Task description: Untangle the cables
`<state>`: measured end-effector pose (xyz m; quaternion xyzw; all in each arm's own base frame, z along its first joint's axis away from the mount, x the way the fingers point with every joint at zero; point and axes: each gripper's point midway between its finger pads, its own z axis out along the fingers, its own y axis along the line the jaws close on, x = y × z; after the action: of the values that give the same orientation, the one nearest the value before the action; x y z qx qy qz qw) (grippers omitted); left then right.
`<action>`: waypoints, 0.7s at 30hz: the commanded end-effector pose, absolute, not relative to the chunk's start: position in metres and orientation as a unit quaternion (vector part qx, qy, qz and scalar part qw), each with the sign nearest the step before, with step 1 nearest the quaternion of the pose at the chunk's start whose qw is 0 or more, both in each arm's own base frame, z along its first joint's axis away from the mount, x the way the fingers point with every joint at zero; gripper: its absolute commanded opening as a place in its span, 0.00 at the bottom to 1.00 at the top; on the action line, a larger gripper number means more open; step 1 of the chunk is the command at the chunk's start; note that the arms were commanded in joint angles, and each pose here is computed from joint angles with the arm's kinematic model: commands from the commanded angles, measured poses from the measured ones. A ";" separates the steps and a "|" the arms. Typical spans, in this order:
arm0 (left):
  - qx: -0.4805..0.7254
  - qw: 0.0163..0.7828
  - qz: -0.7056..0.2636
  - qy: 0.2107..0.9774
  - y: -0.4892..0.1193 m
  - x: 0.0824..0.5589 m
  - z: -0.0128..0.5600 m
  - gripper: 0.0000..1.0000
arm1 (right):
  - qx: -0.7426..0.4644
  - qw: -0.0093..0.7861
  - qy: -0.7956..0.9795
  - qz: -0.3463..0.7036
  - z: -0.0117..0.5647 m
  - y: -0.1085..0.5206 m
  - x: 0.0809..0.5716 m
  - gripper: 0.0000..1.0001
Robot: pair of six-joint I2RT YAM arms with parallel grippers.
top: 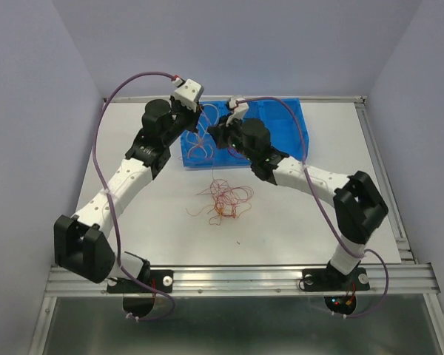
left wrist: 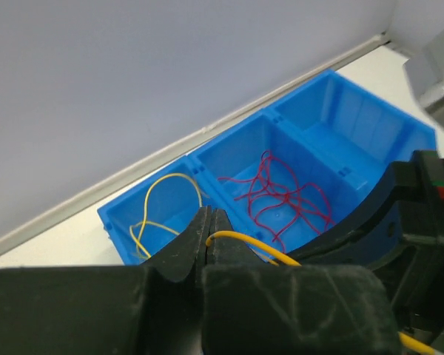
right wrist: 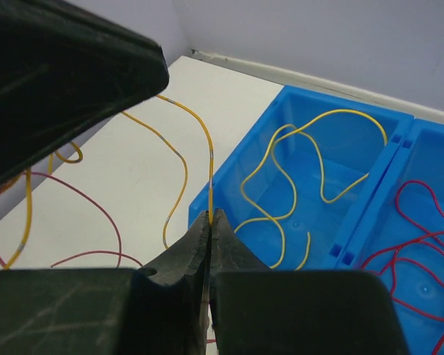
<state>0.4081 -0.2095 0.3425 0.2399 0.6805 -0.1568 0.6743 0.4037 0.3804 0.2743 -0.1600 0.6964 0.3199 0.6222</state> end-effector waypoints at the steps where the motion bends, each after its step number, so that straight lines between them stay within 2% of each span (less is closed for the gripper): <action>1: 0.228 0.704 -0.168 0.652 -0.192 0.428 0.351 0.00 | -0.135 0.682 0.661 0.281 0.298 0.389 0.447 0.01; 2: 0.231 0.698 -0.161 0.659 -0.191 0.433 0.338 0.00 | -0.134 0.679 0.666 0.279 0.287 0.396 0.462 0.02; 3: 0.231 0.701 -0.157 0.656 -0.189 0.434 0.336 0.00 | -0.133 0.679 0.667 0.276 0.283 0.397 0.467 0.09; 4: 0.230 0.700 -0.154 0.658 -0.187 0.436 0.331 0.00 | -0.125 0.678 0.672 0.271 0.278 0.396 0.474 0.32; 7: 0.234 0.693 -0.157 0.663 -0.188 0.436 0.323 0.00 | -0.101 0.679 0.676 0.267 0.275 0.390 0.485 0.69; 11: 0.225 0.684 -0.151 0.677 -0.186 0.443 0.315 0.00 | -0.066 0.671 0.680 0.288 0.285 0.368 0.481 0.70; 15: 0.222 0.680 -0.147 0.683 -0.185 0.450 0.308 0.00 | -0.084 0.647 0.677 0.341 0.286 0.362 0.451 0.70; 16: 0.223 0.678 -0.149 0.684 -0.186 0.450 0.307 0.00 | -0.080 0.631 0.690 0.346 0.262 0.357 0.439 0.72; 17: 0.224 0.675 -0.151 0.687 -0.187 0.451 0.304 0.00 | -0.077 0.650 0.659 0.369 0.284 0.353 0.429 0.73; 21: 0.225 0.672 -0.154 0.689 -0.188 0.451 0.302 0.00 | -0.125 0.640 0.649 0.392 0.275 0.356 0.405 0.73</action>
<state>0.4471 -0.1848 0.2694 0.2266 0.7194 -0.1459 0.6402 0.4302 0.3397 0.2492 -0.0849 0.6995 0.3265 0.6300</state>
